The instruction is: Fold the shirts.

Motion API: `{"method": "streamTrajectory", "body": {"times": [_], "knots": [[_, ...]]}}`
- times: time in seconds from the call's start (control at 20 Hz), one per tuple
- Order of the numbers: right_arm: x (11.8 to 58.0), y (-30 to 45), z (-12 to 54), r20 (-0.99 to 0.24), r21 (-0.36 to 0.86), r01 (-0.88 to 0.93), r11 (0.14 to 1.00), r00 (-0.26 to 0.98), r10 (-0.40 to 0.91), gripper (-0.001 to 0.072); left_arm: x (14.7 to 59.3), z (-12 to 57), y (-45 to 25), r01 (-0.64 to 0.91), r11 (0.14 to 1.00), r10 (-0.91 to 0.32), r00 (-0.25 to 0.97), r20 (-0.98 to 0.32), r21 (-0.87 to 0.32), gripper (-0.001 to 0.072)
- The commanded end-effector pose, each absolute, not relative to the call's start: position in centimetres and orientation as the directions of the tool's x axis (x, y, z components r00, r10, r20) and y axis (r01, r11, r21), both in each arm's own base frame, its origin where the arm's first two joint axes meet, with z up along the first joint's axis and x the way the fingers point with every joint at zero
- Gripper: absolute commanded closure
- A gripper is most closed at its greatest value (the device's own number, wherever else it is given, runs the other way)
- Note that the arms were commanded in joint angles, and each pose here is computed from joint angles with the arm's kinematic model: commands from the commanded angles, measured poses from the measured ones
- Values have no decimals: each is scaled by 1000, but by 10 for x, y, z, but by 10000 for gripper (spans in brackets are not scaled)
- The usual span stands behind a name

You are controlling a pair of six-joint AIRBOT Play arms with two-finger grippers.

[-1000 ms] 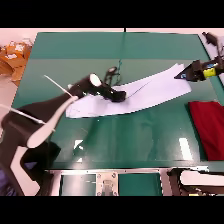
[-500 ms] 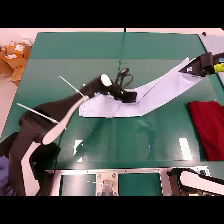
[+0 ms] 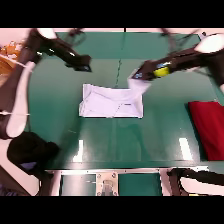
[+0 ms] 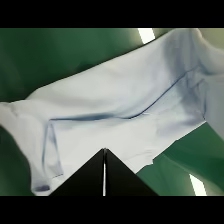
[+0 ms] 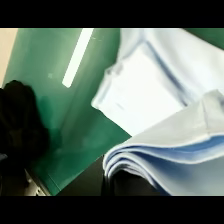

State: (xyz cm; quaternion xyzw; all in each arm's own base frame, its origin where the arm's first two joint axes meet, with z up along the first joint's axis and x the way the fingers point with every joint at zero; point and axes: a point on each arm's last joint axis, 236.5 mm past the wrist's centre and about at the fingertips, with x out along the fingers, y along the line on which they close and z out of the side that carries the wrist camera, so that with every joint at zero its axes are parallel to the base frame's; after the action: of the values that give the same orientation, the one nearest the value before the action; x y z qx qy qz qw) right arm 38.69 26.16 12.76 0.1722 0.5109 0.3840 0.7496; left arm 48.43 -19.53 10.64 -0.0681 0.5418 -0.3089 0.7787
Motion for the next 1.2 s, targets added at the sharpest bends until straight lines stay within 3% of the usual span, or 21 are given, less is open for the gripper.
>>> {"method": "streamTrajectory", "body": {"times": [0.0,0.1,0.15,0.2,0.25,0.35,0.55,0.7,0.75,0.8,0.9,1.15], "knots": [[400,382,80,-562,681,-407,609,242,791,691,490,134,-122,324,857,-497,312,-810,-401,686],[409,439,33,-531,714,-355,604,287,797,647,489,133,-104,294,867,-485,311,-817,-403,686],[415,461,11,-515,739,-309,598,313,798,457,488,132,-97,282,870,-481,306,-822,-404,686],[420,477,-11,-511,755,-270,598,329,794,194,486,131,-91,273,872,-478,302,-825,-405,686],[425,483,-26,-515,762,-249,598,329,792,186,487,131,-87,267,875,-475,304,-826,-405,687],[440,470,-25,-515,773,-228,592,319,796,449,487,131,-83,269,876,-471,307,-827,-399,687],[473,362,30,-517,772,-278,572,249,819,570,489,131,-82,266,881,-464,315,-828,-392,686],[483,237,41,-628,690,-249,680,263,733,580,491,131,-82,265,881,-464,322,-825,-392,687],[482,198,36,-667,659,-214,721,276,692,572,491,131,-82,262,881,-464,321,-826,-393,687],[476,160,24,-705,632,-168,756,279,652,460,491,131,-82,262,881,-464,322,-825,-393,686],[456,114,-8,-739,634,-65,770,241,629,121,491,131,-82,262,881,-464,322,-825,-393,686],[408,130,-81,-732,677,14,736,125,670,116,491,131,-82,263,881,-465,322,-825,-394,686]]}}
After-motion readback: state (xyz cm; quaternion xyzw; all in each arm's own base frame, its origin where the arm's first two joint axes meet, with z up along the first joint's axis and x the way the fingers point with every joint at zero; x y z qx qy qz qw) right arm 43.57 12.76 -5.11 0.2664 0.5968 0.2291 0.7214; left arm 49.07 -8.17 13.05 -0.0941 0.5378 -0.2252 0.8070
